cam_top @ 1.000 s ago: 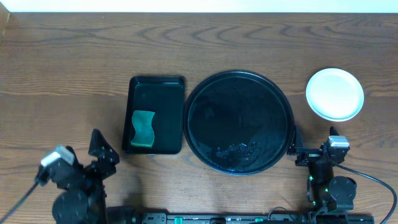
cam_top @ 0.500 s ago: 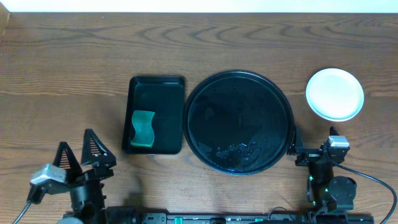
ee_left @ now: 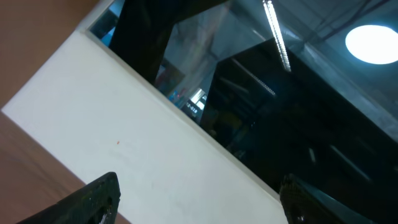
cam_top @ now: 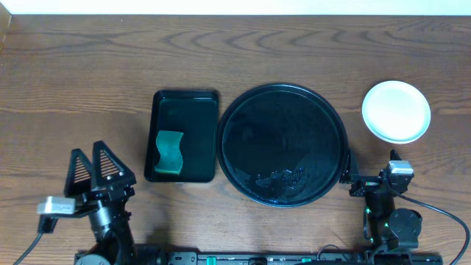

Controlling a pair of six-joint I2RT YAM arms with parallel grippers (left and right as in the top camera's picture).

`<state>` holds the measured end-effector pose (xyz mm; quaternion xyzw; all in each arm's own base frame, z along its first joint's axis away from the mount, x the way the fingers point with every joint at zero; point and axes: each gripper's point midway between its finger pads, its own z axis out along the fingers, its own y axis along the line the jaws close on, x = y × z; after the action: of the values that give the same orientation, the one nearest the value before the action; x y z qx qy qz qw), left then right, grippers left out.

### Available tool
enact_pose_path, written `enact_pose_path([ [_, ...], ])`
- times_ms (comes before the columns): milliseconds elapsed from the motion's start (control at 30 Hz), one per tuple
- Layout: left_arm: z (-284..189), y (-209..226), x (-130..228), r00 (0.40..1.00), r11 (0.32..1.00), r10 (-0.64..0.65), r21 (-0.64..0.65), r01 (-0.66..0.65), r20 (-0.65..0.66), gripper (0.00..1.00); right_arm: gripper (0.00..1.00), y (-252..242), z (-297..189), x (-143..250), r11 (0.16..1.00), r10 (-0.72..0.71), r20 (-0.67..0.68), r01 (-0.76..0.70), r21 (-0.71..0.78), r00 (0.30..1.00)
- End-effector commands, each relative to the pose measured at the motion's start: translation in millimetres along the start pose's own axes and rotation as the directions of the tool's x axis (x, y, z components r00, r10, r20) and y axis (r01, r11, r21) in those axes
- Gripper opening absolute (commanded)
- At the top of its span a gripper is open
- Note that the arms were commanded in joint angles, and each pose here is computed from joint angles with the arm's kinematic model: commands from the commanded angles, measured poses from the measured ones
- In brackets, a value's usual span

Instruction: Clean dirty plates on tray and stack at the side

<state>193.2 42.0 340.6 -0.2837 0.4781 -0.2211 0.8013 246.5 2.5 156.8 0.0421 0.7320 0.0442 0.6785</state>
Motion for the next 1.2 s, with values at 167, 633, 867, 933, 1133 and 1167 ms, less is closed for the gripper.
enact_pose_path([
  [167, 2, 25, 30, 0.999, 0.999, -0.054, -0.005, 0.054, -0.003, 0.82, 0.99, -4, 0, -1, 1.0, 0.012, 0.005, -0.012, 0.018, 1.0],
  [633, 0, 50, 59, 0.997, 0.997, -0.073, -0.037, 0.072, -0.034, 0.82, 0.99, -4, 0, 0, 1.0, 0.012, 0.005, -0.012, 0.018, 1.0],
  [867, -3, 66, 77, 0.996, 0.996, -0.063, -0.07, 0.058, -0.069, 0.82, 0.99, -4, 0, 0, 1.0, 0.012, 0.005, -0.012, 0.018, 1.0],
  [933, -4, 71, 82, 0.994, 0.995, -0.057, -0.091, 0.049, -0.09, 0.82, 0.99, -4, 0, 0, 1.0, 0.012, 0.005, -0.012, 0.018, 1.0],
  [1133, -10, 92, 105, 0.982, 0.985, -0.036, -0.175, 0.004, -0.183, 0.82, 0.99, -4, 0, 0, 1.0, 0.012, 0.005, -0.012, 0.018, 1.0],
  [1167, -12, 97, 111, 0.978, 0.981, -0.033, -0.195, -0.008, -0.206, 0.82, 0.99, -4, 0, 0, 1.0, 0.012, 0.005, -0.012, 0.018, 1.0],
])
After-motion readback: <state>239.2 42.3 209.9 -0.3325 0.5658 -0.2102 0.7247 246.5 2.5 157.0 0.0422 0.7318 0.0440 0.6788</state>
